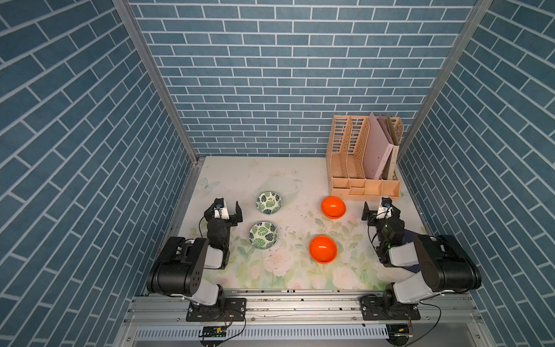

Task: Stack the bowls
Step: Pick up the bowl from the center of the board.

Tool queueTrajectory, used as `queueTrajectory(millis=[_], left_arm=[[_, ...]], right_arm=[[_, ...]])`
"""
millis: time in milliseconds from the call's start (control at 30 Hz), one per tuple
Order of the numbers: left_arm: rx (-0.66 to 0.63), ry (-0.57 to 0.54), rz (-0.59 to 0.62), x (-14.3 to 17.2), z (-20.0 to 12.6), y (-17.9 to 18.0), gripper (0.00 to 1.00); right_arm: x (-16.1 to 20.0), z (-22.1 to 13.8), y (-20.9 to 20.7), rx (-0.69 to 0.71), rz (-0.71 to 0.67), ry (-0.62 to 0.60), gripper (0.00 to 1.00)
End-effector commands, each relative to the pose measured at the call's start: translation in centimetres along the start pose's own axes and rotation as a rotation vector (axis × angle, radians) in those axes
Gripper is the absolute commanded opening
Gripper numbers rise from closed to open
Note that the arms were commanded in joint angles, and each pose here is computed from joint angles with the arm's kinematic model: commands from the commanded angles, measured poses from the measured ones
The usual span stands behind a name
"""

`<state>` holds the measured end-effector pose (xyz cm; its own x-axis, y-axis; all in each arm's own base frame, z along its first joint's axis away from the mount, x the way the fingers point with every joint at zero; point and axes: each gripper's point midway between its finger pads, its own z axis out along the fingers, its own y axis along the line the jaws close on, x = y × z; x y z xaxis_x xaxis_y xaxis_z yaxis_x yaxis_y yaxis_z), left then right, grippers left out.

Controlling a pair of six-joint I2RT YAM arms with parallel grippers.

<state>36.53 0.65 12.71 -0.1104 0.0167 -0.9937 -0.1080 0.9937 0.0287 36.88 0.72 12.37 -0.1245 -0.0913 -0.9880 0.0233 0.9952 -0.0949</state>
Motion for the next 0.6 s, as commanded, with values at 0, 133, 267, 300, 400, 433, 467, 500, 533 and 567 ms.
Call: queueTrajectory(millis=[0,133,267,300,400,433,467,500,533,567], left_arm=[[-0.018,-0.023,-0.013,-0.72,0.31,0.36,1.00],[-0.019,-0.023,-0.011,-0.70,0.24,0.37,1.00],[-0.013,-0.020,-0.014,-0.69,0.35,0.28,1.00],[-0.014,-0.019,-0.014,-0.66,0.36,0.29,1.00],[-0.014,-0.019,-0.013,-0.66,0.36,0.33,1.00],[-0.014,-0.020,-0.014,-0.67,0.36,0.32,0.99],[-0.014,-0.021,-0.014,-0.70,0.36,0.32,1.00],[-0.013,-0.020,-0.014,-0.68,0.36,0.31,1.00],[-0.014,-0.020,-0.013,-0.68,0.36,0.32,1.00],[-0.014,-0.020,-0.014,-0.68,0.36,0.32,1.00]], right_arm=[[-0.30,0.29,-0.01,-0.002,0.002,-0.008,1.00],[-0.30,0.29,0.01,-0.003,0.002,-0.007,1.00],[-0.25,0.30,0.01,-0.003,0.002,-0.006,1.00],[-0.28,0.31,0.03,-0.005,0.002,-0.007,1.00],[-0.31,0.32,0.05,-0.006,0.002,-0.007,1.00],[-0.30,0.32,0.08,-0.007,0.002,-0.007,1.00],[-0.31,0.32,0.10,-0.008,0.002,-0.007,1.00],[-0.28,0.33,0.06,-0.006,0.002,-0.006,1.00],[-0.30,0.32,0.06,-0.006,0.002,-0.007,1.00],[-0.30,0.32,0.06,-0.006,0.002,-0.007,1.00]])
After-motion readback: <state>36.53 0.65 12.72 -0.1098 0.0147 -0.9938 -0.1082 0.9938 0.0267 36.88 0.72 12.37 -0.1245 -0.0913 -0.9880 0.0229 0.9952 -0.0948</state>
